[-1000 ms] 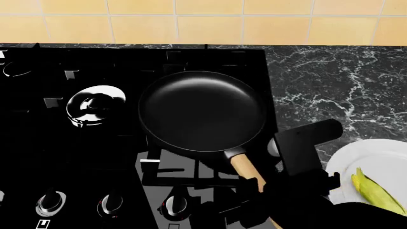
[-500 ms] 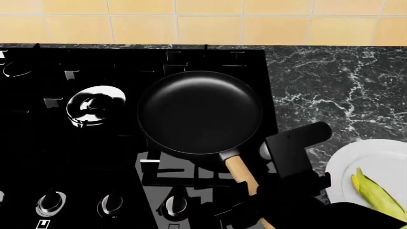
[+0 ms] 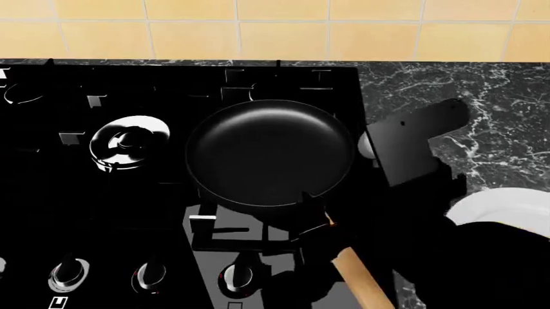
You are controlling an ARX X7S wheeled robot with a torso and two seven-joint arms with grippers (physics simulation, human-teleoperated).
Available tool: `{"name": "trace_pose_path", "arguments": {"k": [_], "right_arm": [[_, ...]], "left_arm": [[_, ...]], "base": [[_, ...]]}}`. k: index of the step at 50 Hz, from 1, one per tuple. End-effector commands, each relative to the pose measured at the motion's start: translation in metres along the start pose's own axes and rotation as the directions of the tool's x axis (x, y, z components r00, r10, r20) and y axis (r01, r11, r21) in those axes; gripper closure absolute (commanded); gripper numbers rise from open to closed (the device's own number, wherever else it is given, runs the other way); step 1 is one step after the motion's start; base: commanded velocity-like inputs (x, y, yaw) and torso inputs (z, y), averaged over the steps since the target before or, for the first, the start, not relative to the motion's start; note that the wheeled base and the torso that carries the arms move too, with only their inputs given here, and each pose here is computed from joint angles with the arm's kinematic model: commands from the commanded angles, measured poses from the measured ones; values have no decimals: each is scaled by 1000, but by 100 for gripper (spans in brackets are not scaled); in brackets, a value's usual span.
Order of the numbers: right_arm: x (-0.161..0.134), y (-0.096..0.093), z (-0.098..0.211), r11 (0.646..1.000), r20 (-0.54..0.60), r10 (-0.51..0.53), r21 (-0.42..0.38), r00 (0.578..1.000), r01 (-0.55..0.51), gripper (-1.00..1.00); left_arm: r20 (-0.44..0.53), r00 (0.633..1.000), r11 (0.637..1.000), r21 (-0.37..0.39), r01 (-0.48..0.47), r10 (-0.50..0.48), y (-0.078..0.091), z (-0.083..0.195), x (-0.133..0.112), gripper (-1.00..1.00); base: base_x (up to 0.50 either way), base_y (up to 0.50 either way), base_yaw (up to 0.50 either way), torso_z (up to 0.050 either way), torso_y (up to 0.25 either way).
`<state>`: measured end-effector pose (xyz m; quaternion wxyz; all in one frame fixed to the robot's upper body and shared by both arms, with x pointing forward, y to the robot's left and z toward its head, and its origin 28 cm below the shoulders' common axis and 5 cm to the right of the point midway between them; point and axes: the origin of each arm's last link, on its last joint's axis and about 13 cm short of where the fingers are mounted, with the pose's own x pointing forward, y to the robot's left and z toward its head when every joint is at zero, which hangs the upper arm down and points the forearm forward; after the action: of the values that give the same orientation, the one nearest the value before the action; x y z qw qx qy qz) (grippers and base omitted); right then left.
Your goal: Pick up the pan and dump the vegetables in it onto the plate. Then return the pan to the stove.
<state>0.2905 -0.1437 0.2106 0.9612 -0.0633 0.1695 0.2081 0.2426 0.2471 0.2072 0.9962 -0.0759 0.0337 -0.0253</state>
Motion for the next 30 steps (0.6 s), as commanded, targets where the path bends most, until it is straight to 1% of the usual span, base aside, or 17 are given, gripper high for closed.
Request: {"name": "trace_pose_path", "arguments": {"k": [1, 2, 4, 6, 7, 10, 12, 14, 15, 17, 20, 21, 24, 25, 27, 29, 30], "right_arm": [[-23, -4, 33, 999, 112, -43, -20, 993, 46, -100], [-26, -4, 36, 998, 115, -40, -51, 993, 46, -100], [-34, -6, 46, 997, 154, -62, -39, 986, 68, -100], [-41, -9, 53, 996, 187, -81, -31, 979, 88, -100], [-45, -11, 57, 994, 199, -94, -28, 976, 101, -100], [-57, -16, 68, 991, 223, -116, -35, 968, 127, -100], [-62, -19, 73, 989, 240, -135, -21, 961, 144, -100], [-68, -22, 74, 988, 250, -151, 0, 956, 156, -100], [-69, -23, 74, 987, 252, -155, 1, 955, 160, -100], [-73, -26, 77, 985, 269, -172, 32, 948, 169, -100], [-82, -33, 90, 982, 301, -186, 34, 935, 185, -100], [-84, -36, 94, 980, 318, -198, 51, 927, 192, -100], [-87, -37, 105, 978, 328, -205, 38, 922, 204, -100], [-87, -38, 107, 978, 327, -204, 40, 923, 203, -100], [-90, -39, 118, 977, 343, -211, 40, 915, 210, -100], [-91, -41, 124, 976, 356, -218, 55, 909, 213, -100], [-93, -43, 128, 975, 361, -221, 64, 906, 212, -100]], "left_arm": [[5, 1000, 1000, 13, 18, -18, -2, 11, 4, -100], [12, 1000, 999, 24, 23, -23, -4, 15, 5, -100], [23, 999, 999, 23, 42, -42, -7, 30, 8, -100], [43, 998, 998, 37, 47, -49, -10, 39, 11, -100], [49, 997, 997, 56, 59, -62, -13, 45, 13, -100], [41, 995, 995, 53, 90, -92, -20, 62, 18, -100], [39, 994, 993, 66, 102, -104, -22, 69, 21, -100], [22, 993, 993, 30, 112, -112, -24, 75, 26, -100], [26, 993, 993, 33, 112, -113, -24, 76, 26, -100], [27, 993, 993, 31, 116, -116, -25, 79, 28, -100], [24, 990, 990, 42, 134, -135, -27, 86, 30, -100], [29, 991, 990, 48, 133, -134, -26, 89, 30, -100], [7, 989, 982, 124, 146, -148, -28, 93, 33, -100], [16, 989, 982, 123, 142, -145, -27, 95, 33, -100], [27, 991, 989, 78, 125, -128, -27, 110, 38, -100], [32, 991, 989, 84, 125, -128, -28, 116, 38, -100], [25, 989, 986, 89, 142, -145, -30, 119, 38, -100]], "base": [[0, 0, 0, 0, 0], [0, 0, 0, 0, 0], [0, 0, 0, 0, 0], [0, 0, 0, 0, 0], [0, 0, 0, 0, 0], [0, 0, 0, 0, 0], [0, 0, 0, 0, 0], [0, 0, 0, 0, 0], [0, 0, 0, 0, 0], [0, 0, 0, 0, 0], [0, 0, 0, 0, 0], [0, 0, 0, 0, 0], [0, 0, 0, 0, 0], [0, 0, 0, 0, 0], [0, 0, 0, 0, 0], [0, 0, 0, 0, 0], [0, 0, 0, 0, 0]]}}
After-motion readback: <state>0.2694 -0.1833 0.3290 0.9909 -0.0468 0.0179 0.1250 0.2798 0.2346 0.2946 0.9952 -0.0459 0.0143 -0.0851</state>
